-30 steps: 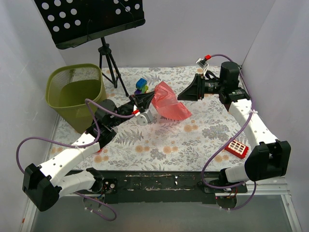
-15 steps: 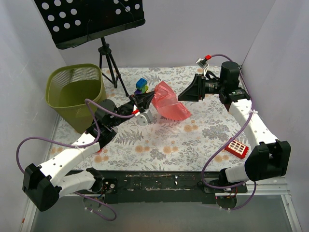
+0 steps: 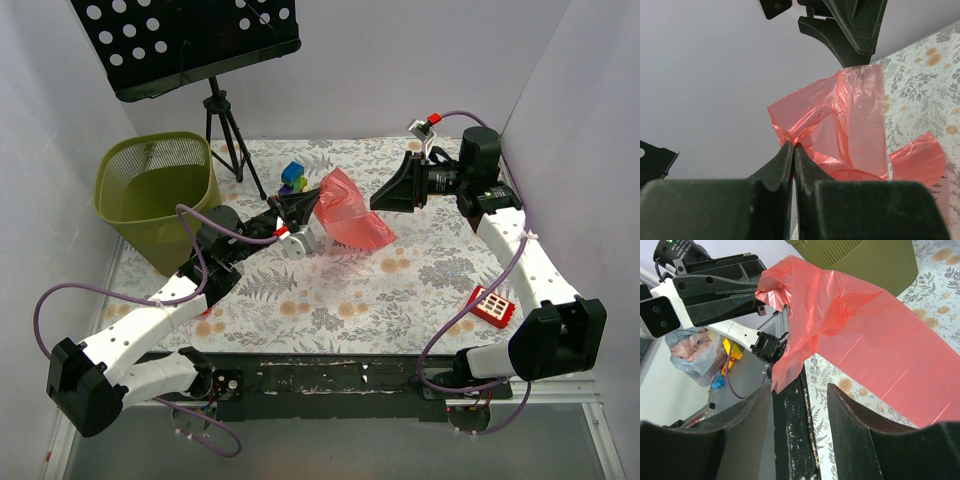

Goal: Put the trash bags into the trash bin

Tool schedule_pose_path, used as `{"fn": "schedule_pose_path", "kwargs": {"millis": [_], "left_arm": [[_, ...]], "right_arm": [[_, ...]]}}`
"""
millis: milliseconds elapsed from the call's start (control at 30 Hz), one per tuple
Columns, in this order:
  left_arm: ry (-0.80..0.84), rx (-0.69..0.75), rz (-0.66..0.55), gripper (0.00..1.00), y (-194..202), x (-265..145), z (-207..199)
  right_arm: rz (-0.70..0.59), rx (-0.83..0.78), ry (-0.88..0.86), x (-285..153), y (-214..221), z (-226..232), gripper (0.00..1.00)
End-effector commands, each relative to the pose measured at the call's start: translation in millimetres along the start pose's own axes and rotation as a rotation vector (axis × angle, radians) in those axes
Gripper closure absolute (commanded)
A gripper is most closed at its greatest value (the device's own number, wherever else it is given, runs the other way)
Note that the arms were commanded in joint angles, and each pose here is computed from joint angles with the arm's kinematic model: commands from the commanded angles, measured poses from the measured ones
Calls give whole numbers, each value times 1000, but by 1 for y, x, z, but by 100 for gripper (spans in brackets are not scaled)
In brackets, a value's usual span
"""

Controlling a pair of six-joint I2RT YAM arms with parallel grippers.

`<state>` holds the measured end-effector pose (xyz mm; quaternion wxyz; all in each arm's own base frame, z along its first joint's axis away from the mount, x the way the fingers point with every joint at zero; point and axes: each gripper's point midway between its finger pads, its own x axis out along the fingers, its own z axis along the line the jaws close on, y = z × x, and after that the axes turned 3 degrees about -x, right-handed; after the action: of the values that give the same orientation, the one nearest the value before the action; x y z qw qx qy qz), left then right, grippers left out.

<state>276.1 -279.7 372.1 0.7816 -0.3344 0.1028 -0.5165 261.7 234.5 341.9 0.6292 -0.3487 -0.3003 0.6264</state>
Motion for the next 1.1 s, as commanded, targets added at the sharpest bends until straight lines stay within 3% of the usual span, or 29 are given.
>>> {"fn": "schedule_pose_path", "kwargs": {"millis": [0, 1067], "left_arm": [[-13, 5, -14, 100, -5, 0, 4], [-9, 9, -12, 100, -4, 0, 3]], "right_arm": [[-5, -40, 9, -1, 0, 3, 43], [19, -32, 8, 11, 4, -2, 50]]}}
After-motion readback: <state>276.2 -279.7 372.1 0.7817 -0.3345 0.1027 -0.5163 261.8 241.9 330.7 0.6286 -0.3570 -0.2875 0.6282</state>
